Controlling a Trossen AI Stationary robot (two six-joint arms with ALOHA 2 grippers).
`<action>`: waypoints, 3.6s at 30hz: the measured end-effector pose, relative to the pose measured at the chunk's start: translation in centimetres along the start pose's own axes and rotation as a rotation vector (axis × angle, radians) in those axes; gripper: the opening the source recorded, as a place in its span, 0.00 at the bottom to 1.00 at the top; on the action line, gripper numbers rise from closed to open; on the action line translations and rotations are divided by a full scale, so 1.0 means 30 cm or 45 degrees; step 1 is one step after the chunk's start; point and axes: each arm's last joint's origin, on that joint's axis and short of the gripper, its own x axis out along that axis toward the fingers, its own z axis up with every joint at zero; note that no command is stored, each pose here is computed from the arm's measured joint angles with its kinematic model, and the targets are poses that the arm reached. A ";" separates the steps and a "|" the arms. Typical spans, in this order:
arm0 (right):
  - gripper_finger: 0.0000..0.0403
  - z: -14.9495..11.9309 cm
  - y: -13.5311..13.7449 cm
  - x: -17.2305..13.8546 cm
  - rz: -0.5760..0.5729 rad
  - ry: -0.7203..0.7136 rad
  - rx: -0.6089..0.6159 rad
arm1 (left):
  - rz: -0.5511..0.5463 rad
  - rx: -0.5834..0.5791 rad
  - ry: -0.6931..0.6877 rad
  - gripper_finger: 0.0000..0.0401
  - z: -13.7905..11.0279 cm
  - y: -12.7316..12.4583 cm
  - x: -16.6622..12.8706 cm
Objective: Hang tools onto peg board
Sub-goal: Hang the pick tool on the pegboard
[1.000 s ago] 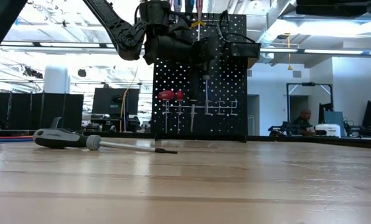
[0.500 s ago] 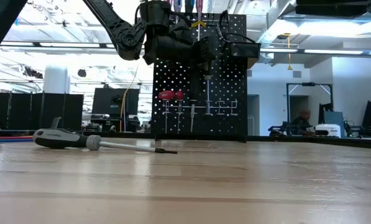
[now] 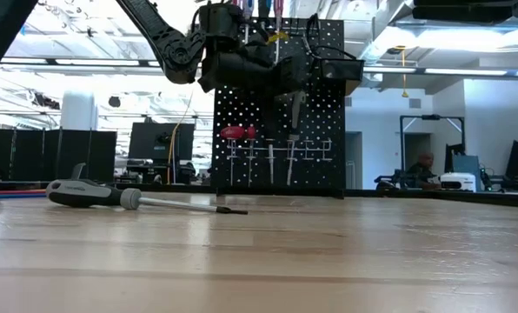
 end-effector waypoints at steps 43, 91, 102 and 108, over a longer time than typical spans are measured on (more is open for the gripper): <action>0.72 -0.127 0.025 0.280 0.559 0.302 0.271 | -0.345 0.168 0.757 0.45 -0.017 -0.183 -0.996; 0.72 -0.084 0.086 0.283 0.407 0.572 -0.017 | -0.318 0.092 0.800 0.00 -0.152 -0.122 -0.726; 0.72 -0.095 0.053 0.269 0.344 0.522 0.056 | -0.423 -0.112 0.804 0.00 -0.269 -0.089 -0.815; 0.72 -0.091 0.051 0.277 0.342 0.508 0.077 | -0.422 -0.103 0.897 0.00 -0.340 -0.088 -0.798</action>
